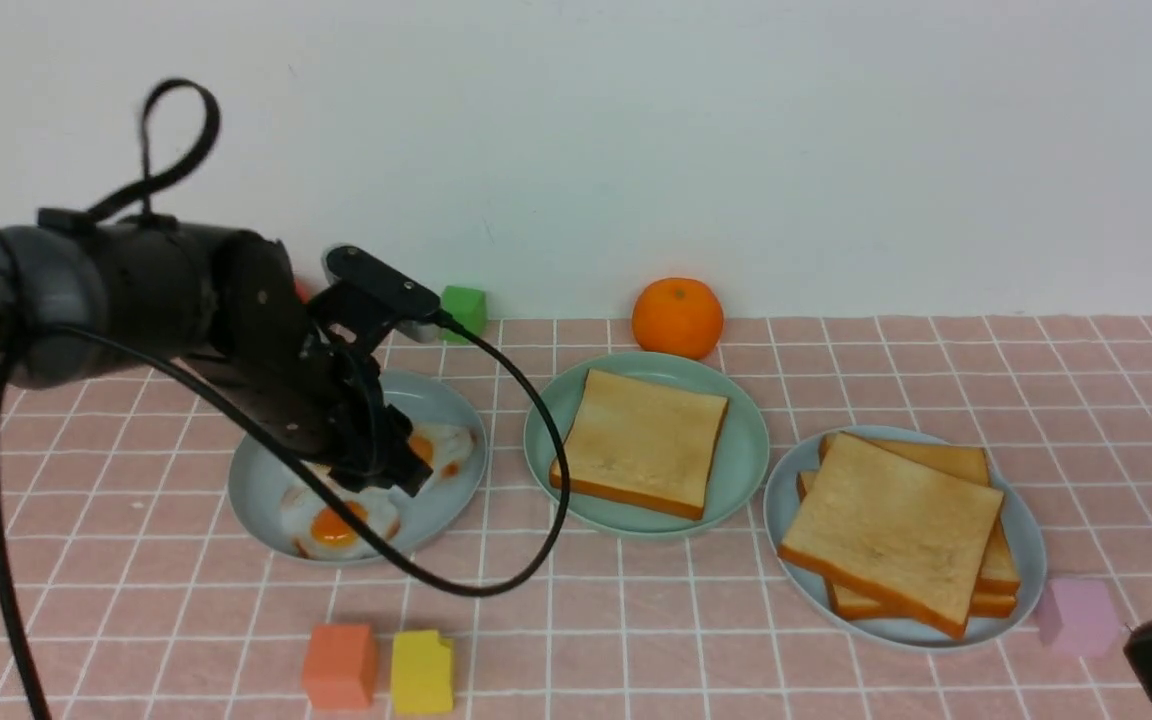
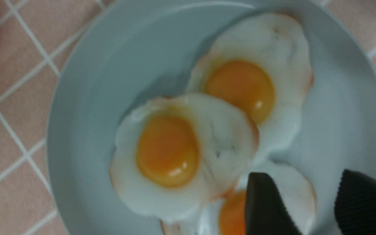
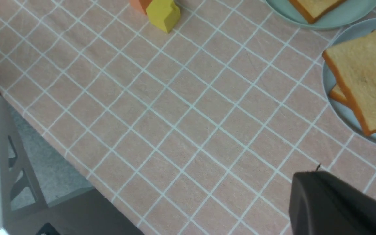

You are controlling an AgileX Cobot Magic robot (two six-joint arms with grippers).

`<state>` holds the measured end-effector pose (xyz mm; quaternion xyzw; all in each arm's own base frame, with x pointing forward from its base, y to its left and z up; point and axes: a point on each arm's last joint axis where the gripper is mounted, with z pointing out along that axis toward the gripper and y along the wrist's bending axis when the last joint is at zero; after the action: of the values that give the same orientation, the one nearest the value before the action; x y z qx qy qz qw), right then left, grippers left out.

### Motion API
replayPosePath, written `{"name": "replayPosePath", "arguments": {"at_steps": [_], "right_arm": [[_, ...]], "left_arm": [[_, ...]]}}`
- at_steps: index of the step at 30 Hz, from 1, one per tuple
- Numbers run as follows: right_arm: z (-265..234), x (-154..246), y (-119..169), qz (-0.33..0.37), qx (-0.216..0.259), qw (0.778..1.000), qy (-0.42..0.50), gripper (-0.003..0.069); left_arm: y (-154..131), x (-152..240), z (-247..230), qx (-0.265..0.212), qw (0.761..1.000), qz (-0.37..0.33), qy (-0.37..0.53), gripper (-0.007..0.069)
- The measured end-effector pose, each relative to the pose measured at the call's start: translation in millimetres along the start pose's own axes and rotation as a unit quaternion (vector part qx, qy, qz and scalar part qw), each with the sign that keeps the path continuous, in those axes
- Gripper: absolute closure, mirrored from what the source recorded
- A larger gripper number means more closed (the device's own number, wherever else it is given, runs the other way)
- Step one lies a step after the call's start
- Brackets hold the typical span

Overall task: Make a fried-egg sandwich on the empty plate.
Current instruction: Grab a fried egg with your left arm

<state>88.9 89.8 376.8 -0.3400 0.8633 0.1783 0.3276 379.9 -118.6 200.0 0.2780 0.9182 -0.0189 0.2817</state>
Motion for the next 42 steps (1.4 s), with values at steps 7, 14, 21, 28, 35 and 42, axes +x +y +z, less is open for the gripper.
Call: {"name": "replayPosePath", "arguments": {"at_steps": [7,14,21,28,35,42], "right_arm": [[0,0,3,0.008,-0.016,1.0,0.0,0.065],[0,0,4,0.012,-0.024,1.0,0.0,0.0648],[0,2,5,0.012,-0.025,1.0,0.011,0.0644],[0,2,5,0.013,-0.025,1.0,0.013,0.0641],[0,3,5,0.013,-0.025,1.0,0.014,0.064],[0,3,5,0.013,-0.025,1.0,0.014,0.0636]], "left_arm": [[2,-1,17,-0.015,1.0,0.016,-0.019,0.0263],[2,7,35,-0.017,0.999,0.035,0.002,0.0295],[4,8,37,-0.023,0.998,0.052,0.004,0.0326],[4,6,31,-0.025,0.998,0.052,0.001,0.0354],[6,-2,14,-0.032,0.998,0.053,-0.019,0.0345],[6,0,20,-0.036,0.997,0.066,-0.015,0.0267]]}}
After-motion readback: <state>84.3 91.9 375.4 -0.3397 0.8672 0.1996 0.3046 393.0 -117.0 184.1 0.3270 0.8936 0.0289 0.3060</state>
